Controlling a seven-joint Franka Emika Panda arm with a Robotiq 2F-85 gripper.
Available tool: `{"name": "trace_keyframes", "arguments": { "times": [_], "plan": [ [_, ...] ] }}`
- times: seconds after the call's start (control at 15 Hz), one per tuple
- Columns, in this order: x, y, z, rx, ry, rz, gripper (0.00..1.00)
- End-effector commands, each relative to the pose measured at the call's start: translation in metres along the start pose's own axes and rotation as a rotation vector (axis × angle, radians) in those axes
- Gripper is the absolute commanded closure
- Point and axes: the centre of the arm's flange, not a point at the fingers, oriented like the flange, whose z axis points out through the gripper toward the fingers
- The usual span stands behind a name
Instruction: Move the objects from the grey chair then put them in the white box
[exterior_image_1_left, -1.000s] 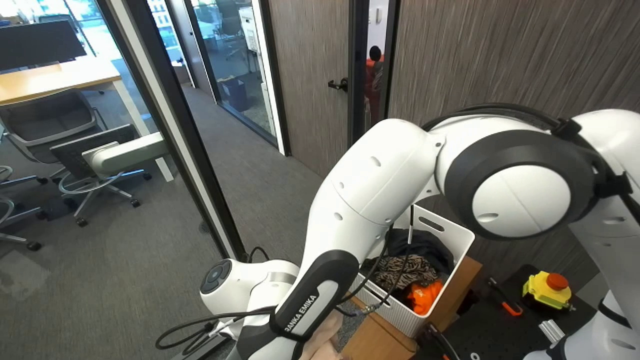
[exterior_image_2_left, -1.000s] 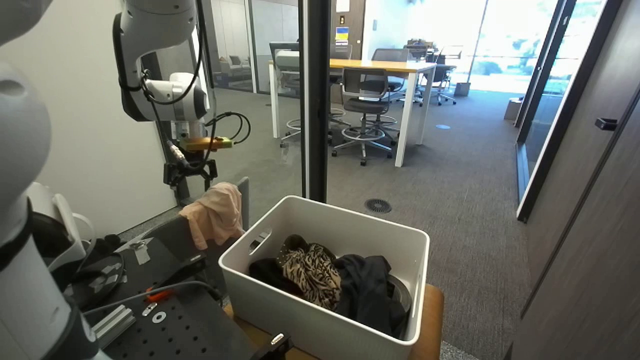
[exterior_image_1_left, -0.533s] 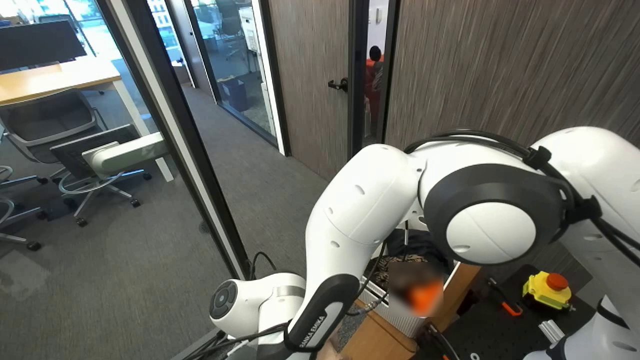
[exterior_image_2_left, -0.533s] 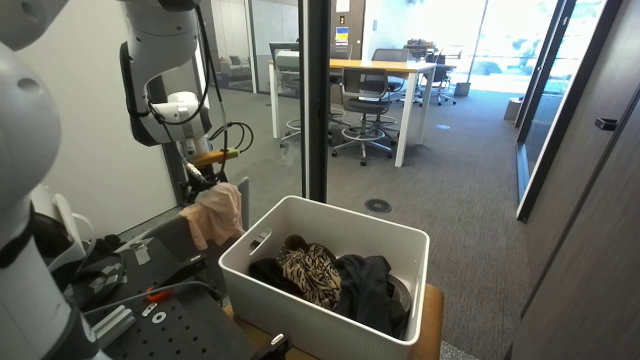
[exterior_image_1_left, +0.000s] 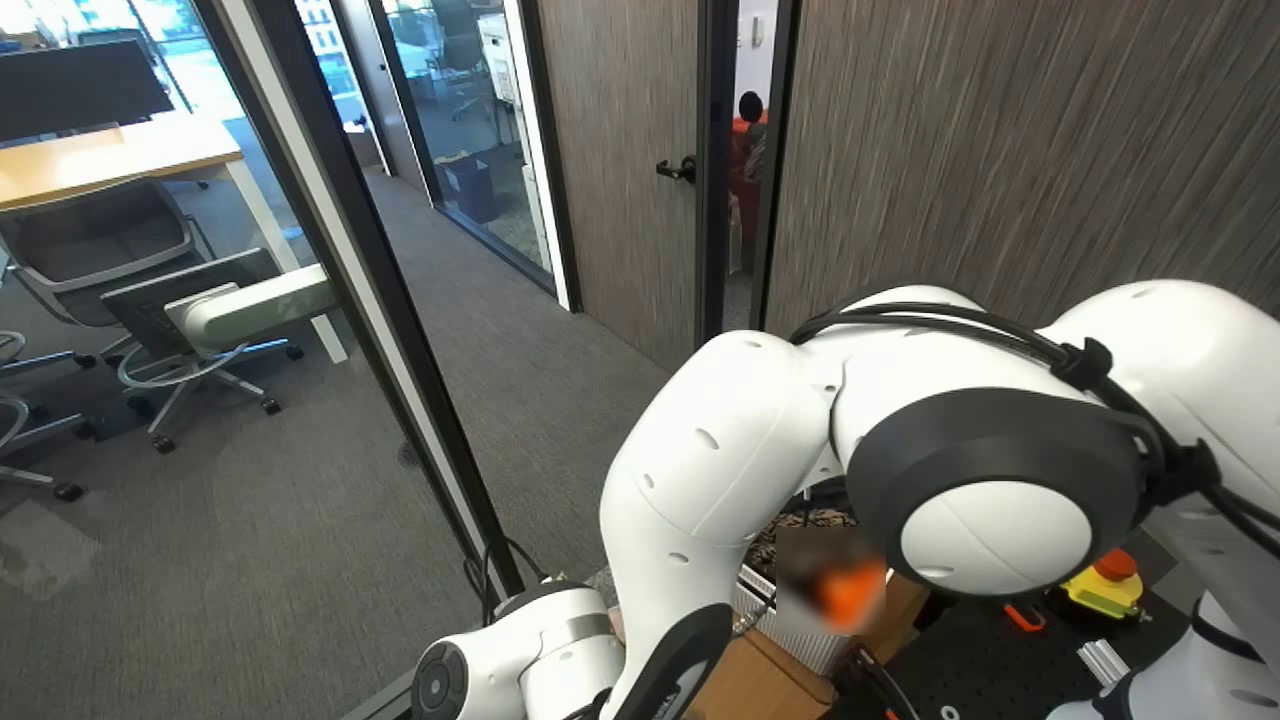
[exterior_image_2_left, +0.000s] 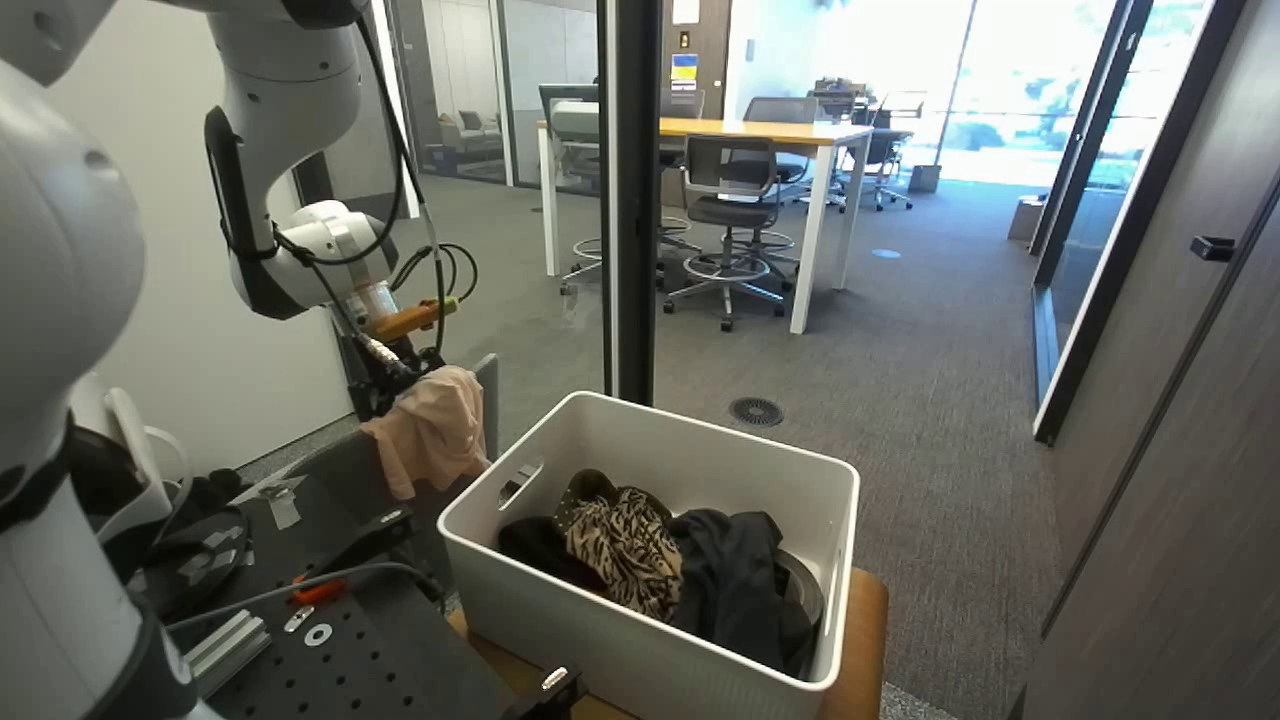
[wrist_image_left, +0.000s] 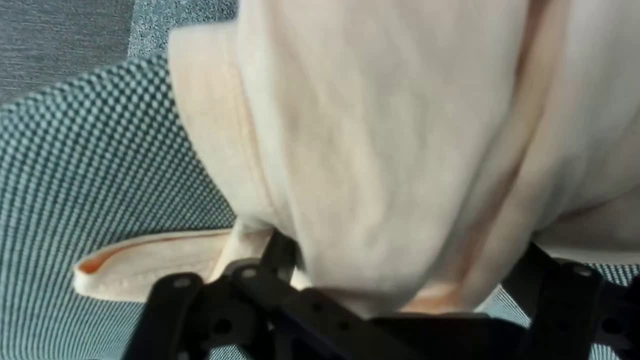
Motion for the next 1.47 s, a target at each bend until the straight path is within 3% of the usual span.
{"name": "trace_keyframes", "arguments": {
  "times": [0.0, 0.33, 0.4, 0.53, 1.0, 1.2, 1.4],
  "plan": [
    [-0.0015, -0.0026, 0.0095, -0.030, -0.056, -0.013, 0.00],
    [-0.0007, -0.0037, 0.0102, -0.042, -0.063, -0.028, 0.00],
    [-0.0007, -0.0039, 0.0097, -0.042, -0.063, -0.029, 0.25],
    [0.0001, -0.0042, 0.0099, -0.042, -0.061, -0.032, 0.34],
    [0.0001, -0.0041, 0.0087, -0.046, -0.064, -0.045, 0.87],
    [0.0002, -0.0033, 0.0081, -0.054, -0.066, -0.053, 0.93],
    [0.0008, -0.0037, 0.0086, -0.056, -0.069, -0.059, 0.89]
  ]
}}
